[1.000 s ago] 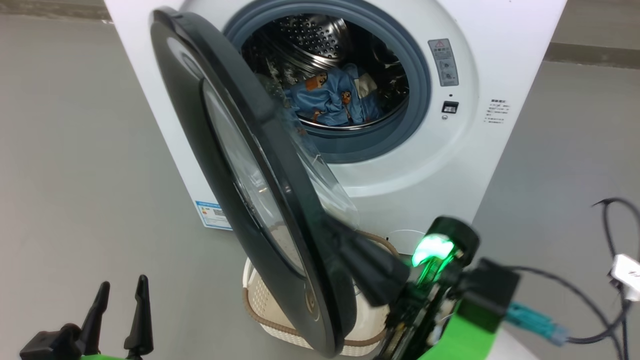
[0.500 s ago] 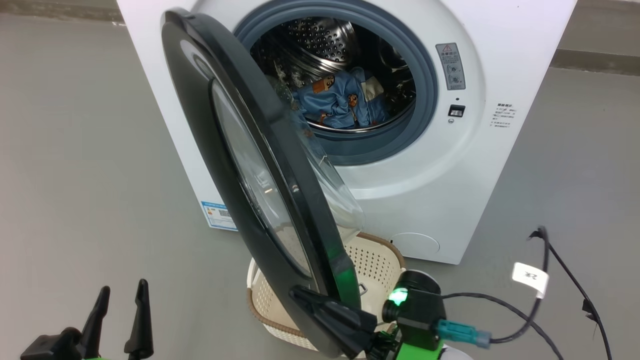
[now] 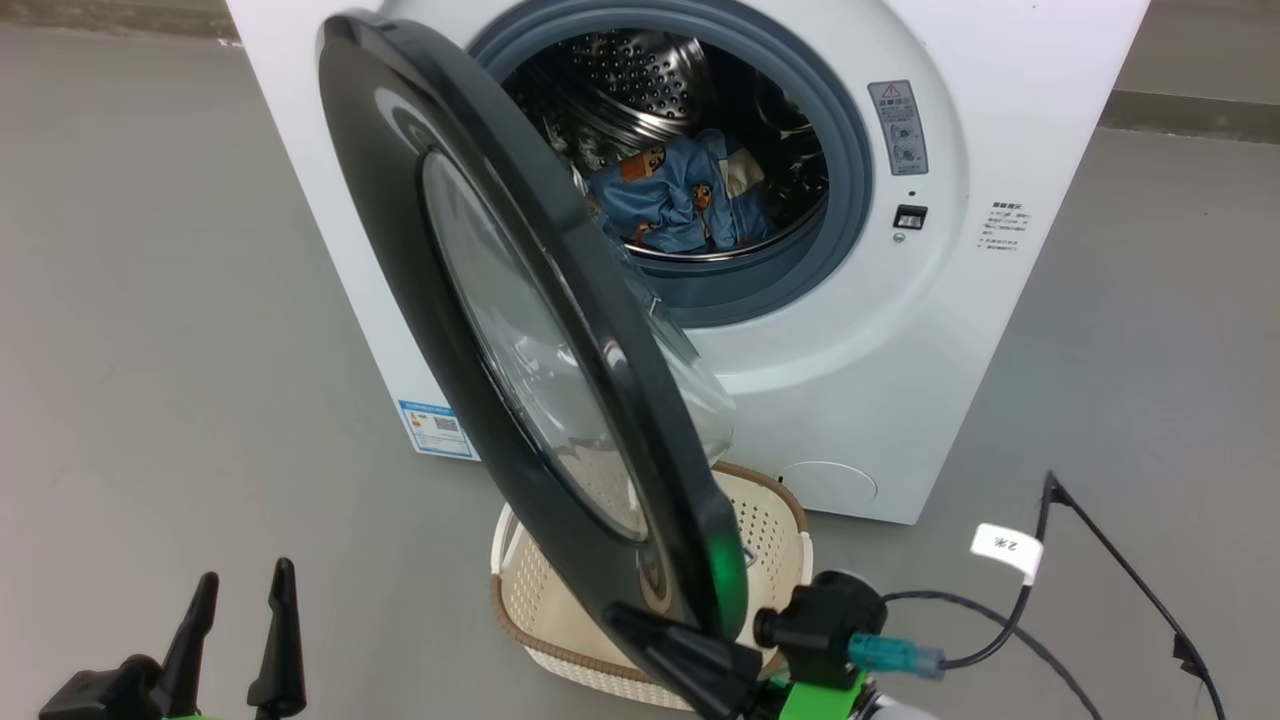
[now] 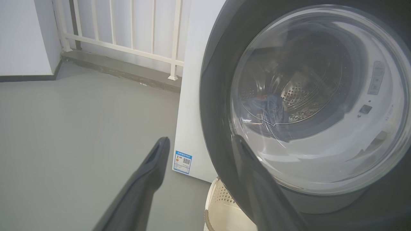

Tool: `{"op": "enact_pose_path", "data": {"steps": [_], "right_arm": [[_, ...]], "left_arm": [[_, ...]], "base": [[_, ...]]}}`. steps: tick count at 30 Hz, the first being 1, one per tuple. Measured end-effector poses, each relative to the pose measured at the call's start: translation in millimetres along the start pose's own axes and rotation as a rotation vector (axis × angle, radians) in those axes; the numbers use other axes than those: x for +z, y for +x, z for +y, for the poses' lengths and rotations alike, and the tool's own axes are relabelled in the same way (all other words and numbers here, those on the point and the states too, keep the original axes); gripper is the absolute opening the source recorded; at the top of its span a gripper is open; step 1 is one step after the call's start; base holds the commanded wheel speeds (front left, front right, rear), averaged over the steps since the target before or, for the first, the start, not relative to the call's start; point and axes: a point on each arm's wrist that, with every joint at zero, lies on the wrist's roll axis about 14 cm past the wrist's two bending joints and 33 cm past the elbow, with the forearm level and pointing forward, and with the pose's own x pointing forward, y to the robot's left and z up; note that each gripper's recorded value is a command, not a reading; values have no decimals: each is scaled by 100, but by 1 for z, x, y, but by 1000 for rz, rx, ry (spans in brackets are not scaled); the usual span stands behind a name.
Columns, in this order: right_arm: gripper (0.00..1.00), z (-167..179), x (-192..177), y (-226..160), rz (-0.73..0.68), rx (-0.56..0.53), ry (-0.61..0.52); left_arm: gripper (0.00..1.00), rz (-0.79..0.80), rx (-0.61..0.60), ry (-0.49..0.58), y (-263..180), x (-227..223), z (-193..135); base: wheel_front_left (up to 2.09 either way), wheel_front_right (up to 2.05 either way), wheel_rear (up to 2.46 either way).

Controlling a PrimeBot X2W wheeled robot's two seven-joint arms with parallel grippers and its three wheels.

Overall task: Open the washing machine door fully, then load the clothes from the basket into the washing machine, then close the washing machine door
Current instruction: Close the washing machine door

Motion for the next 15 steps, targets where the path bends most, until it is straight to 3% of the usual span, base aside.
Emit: {"op": "enact_pose_path", "data": {"steps": [15], "right_arm": [[0,-87,17,-22,-42,-239,-43]], "left_arm": [[100,36,-8,3,7,-11,-3]], "base": [[0,0,0]]}}
